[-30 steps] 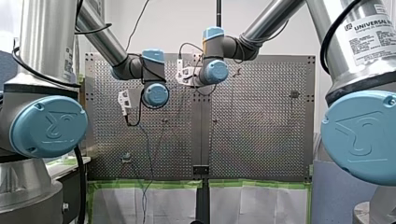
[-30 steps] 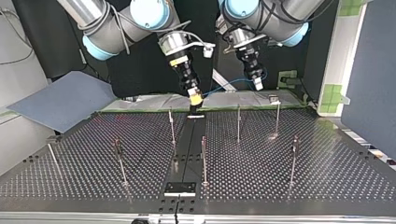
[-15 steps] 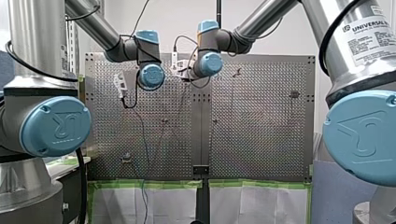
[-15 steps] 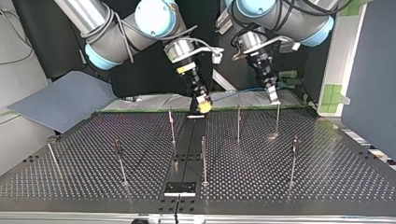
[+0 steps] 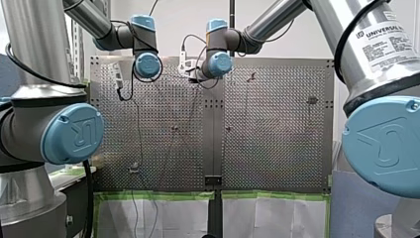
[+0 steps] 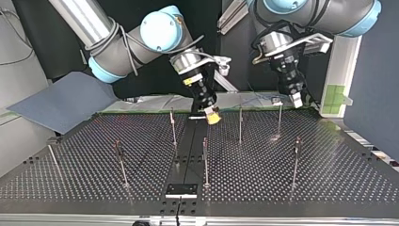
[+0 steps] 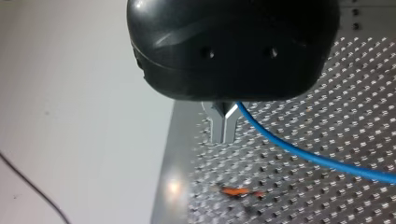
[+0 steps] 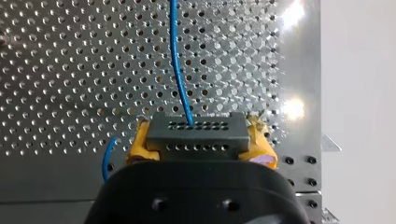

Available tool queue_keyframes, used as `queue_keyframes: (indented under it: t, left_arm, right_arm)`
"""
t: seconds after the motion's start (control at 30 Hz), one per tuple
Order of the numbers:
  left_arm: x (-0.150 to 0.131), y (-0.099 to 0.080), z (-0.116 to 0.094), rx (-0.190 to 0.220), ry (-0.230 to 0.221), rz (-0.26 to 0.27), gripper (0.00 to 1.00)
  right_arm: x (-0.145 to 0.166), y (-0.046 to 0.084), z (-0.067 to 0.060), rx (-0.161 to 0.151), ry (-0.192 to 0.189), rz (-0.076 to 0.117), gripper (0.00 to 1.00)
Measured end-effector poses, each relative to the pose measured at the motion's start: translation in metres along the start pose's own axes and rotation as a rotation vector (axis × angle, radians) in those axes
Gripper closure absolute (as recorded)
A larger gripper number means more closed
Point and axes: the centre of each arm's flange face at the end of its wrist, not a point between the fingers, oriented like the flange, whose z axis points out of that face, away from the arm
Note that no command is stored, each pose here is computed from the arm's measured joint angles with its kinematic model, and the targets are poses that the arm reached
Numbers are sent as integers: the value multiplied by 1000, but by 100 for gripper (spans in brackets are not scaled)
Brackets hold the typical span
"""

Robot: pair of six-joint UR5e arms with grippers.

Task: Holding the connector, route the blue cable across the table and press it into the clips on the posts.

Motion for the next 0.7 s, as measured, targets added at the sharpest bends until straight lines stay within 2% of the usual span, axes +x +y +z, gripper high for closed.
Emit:
queue_keyframes:
  t: [0.13, 0.23, 0.47, 0.57, 0.7]
  left_arm:
    - [-12, 6, 8, 1, -6, 11, 100]
    - [-10, 9, 17, 0, 13, 33, 100]
    - [15, 22, 38, -7, 99, 106, 100]
    - [22, 25, 47, -6, 131, 118, 100]
    - [20, 25, 58, 5, 147, 114, 100]
  right_arm:
    - [1, -2, 9, 5, -4, 3, 100]
    - [5, -3, 13, 7, -1, 5, 100]
    - [24, -5, 22, 8, 20, 20, 100]
    - [35, -6, 26, 11, 39, 22, 100]
    - [37, -9, 33, 20, 42, 24, 100]
